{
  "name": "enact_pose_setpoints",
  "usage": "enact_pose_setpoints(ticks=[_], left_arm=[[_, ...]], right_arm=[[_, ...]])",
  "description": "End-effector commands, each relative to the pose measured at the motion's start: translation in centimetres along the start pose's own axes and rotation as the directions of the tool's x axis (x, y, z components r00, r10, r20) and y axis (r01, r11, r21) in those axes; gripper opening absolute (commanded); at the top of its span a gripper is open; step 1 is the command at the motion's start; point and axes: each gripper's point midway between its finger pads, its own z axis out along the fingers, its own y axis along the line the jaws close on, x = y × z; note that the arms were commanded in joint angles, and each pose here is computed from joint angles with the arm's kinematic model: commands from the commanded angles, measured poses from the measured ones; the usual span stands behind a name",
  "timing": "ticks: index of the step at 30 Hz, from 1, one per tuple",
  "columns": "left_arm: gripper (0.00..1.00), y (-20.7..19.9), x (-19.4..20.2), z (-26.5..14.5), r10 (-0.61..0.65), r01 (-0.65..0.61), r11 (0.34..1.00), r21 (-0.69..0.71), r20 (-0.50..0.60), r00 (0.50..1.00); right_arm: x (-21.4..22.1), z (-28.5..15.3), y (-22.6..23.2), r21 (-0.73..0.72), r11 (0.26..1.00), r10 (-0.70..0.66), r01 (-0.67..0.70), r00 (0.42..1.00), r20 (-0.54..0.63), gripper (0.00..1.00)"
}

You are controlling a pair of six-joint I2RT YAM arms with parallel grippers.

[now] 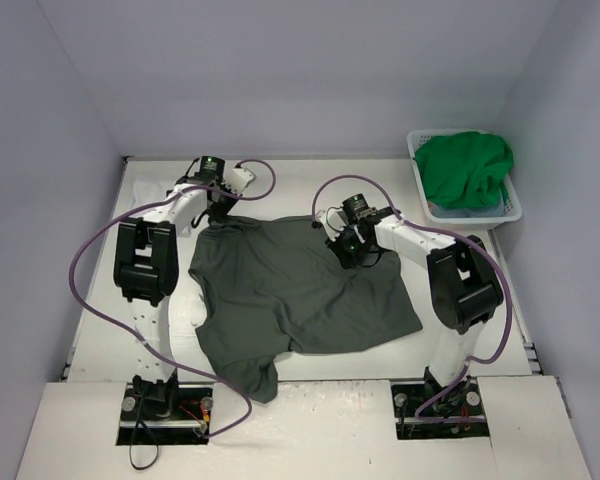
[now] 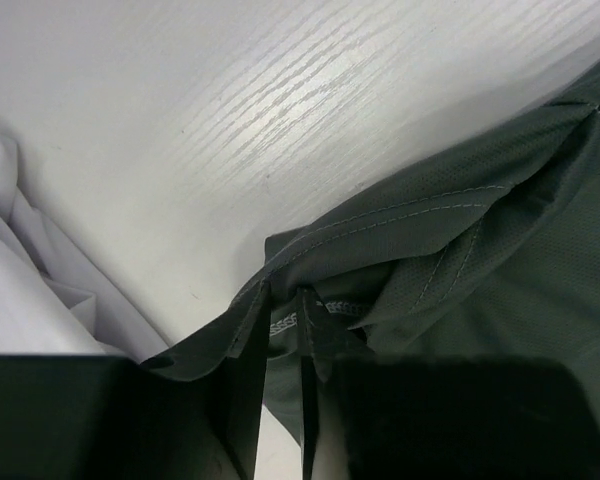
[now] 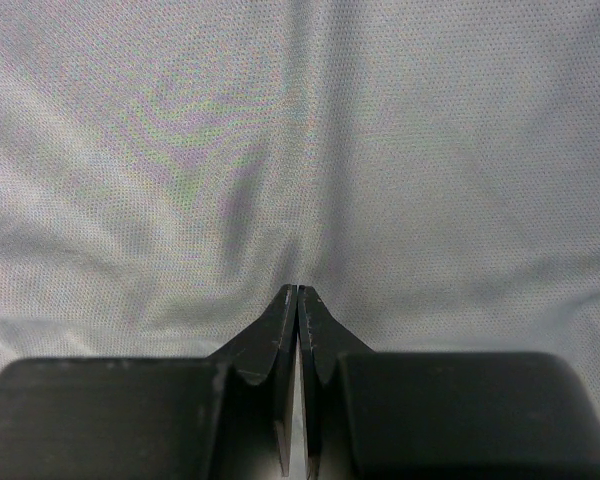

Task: Fold and stack the t-shirts
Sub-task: Flatten out the tshirt

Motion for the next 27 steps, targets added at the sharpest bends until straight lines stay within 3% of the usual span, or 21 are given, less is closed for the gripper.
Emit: enact_pose_setpoints(ticks=[1,5,8,17,27], left_arm=[[0.11,1.5,-3.3,-1.4,0.008,-0.005,0.999,-0.042,0.093,0.996],[0.02,1.9,-3.2,-0.9,0.008,-0.005,0.999,-0.043,0.082,0.997],[0.00,2.7,-3.5,-0.9,0.005,0.001,0.998,-0.066,0.089,0.996],[0.00,9.0,-6.8,-1.8,-0.023,0.097,0.935,-0.341,0.215,0.976],[0.00,9.4,-7.3,2.7,-0.051,0.116,0.941,-0.317,0.206,0.977]], right_arm=[[-0.7,-0.2,0.4,-0.011,1.000,-0.002,0.002,1.000,0.028,0.00],[-0.7,-0.3,0.3,-0.007,1.000,-0.003,0.003,1.000,0.029,0.00],[-0.8,-0.2,0.3,-0.008,1.000,-0.003,0.003,1.000,0.030,0.00],[-0.6,0.1,0.4,-0.016,1.000,0.004,-0.003,1.000,0.026,0.00],[-0.1,0.4,0.5,-0.020,1.000,0.004,-0.004,1.000,0.015,0.00]])
